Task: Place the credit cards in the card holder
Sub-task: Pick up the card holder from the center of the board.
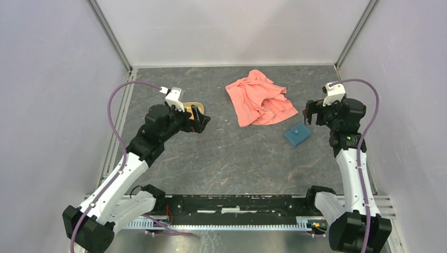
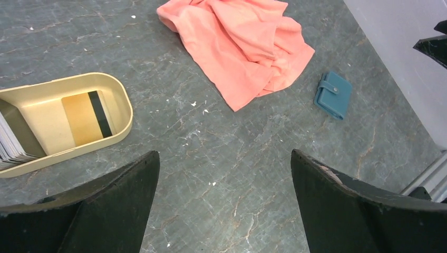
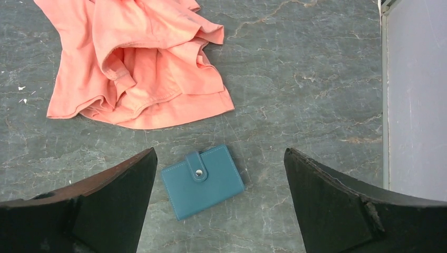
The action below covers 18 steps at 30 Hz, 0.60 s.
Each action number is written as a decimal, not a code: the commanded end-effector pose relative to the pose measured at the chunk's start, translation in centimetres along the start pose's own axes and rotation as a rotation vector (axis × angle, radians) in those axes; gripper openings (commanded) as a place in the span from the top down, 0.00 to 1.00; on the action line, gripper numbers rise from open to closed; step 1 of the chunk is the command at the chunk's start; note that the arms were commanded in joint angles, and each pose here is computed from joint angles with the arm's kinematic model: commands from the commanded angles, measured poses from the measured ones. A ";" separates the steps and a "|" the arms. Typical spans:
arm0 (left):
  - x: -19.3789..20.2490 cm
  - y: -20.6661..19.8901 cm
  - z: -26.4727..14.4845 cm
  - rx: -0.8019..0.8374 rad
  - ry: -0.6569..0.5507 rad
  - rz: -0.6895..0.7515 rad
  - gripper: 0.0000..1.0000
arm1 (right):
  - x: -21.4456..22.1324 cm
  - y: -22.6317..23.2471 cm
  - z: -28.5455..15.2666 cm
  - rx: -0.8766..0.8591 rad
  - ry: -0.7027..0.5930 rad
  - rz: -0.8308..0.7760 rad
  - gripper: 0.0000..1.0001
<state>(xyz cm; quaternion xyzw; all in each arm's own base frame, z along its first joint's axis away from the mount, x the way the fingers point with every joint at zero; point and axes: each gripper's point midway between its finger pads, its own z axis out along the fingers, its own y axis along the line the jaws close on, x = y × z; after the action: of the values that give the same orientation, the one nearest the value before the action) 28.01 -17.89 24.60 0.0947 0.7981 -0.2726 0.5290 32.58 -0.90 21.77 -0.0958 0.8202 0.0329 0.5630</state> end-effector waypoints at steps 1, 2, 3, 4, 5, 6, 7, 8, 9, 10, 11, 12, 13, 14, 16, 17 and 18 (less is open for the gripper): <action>-1.6 0.1 -0.3 0.020 -0.073 0.049 0.00 | -3.7 -1.0 -0.6 0.042 -0.090 -0.017 0.02; -1.6 0.1 -0.3 0.023 -0.074 0.049 0.00 | -3.7 -1.1 -0.5 0.042 -0.091 -0.019 0.02; -1.6 0.2 -0.3 0.024 -0.076 0.046 0.00 | -3.7 -1.1 -0.5 0.041 -0.092 -0.022 0.02; -1.6 0.2 -0.2 0.030 -0.075 0.045 0.00 | -3.8 -1.0 -0.4 0.035 -0.093 -0.031 0.02; -1.5 0.2 -0.2 0.033 -0.074 0.044 0.00 | -3.7 -1.0 -0.3 0.031 -0.093 -0.041 0.02; -1.5 0.2 -0.2 0.038 -0.073 0.043 0.00 | -3.8 -1.0 -0.2 0.029 -0.098 -0.059 0.02; -1.4 0.2 -0.1 0.041 -0.070 0.041 0.00 | -3.6 -1.0 -0.1 0.021 -0.098 -0.076 0.02; -1.3 0.1 0.0 0.047 -0.066 0.040 0.00 | -3.6 -0.6 0.0 -0.008 -0.104 -0.120 0.02; -1.2 0.1 0.0 0.052 -0.062 0.040 0.00 | -3.3 0.1 0.2 -0.054 -0.111 -0.190 0.02; -1.2 0.0 0.1 0.058 -0.060 0.038 0.00 | -2.8 1.5 0.3 -0.139 -0.125 -0.270 0.02; -1.1 0.0 0.1 0.063 -0.057 0.038 0.00 | -2.3 2.8 0.4 -0.227 -0.136 -0.375 0.02; -1.1 -0.1 0.2 0.067 -0.059 0.038 0.00 | -1.3 4.2 0.4 -0.329 -0.142 -0.464 0.02; -1.0 -0.1 0.2 0.070 -0.057 0.039 0.00 | -0.5 5.5 0.2 -0.414 -0.151 -0.515 0.02; -0.9 -0.1 0.2 0.070 -0.056 0.040 0.00 | 0.5 6.3 0.3 -0.471 -0.144 -0.547 0.02; -1.0 0.1 0.2 0.065 -0.060 0.044 0.00 | 1.6 7.0 1.0 -0.528 -0.125 -0.541 0.02; -1.0 0.2 0.2 0.059 -0.061 0.045 0.00 | 2.1 7.1 1.4 -0.537 -0.103 -0.539 0.02; -1.0 0.3 0.1 0.054 -0.061 0.048 0.00 | 2.6 6.8 2.1 -0.532 -0.064 -0.539 0.02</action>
<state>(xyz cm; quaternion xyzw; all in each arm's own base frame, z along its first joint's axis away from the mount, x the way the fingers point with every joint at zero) 28.26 -17.59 24.26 0.0969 0.7900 -0.2884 0.5323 32.26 3.93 20.25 -0.3667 0.7428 0.0701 0.5558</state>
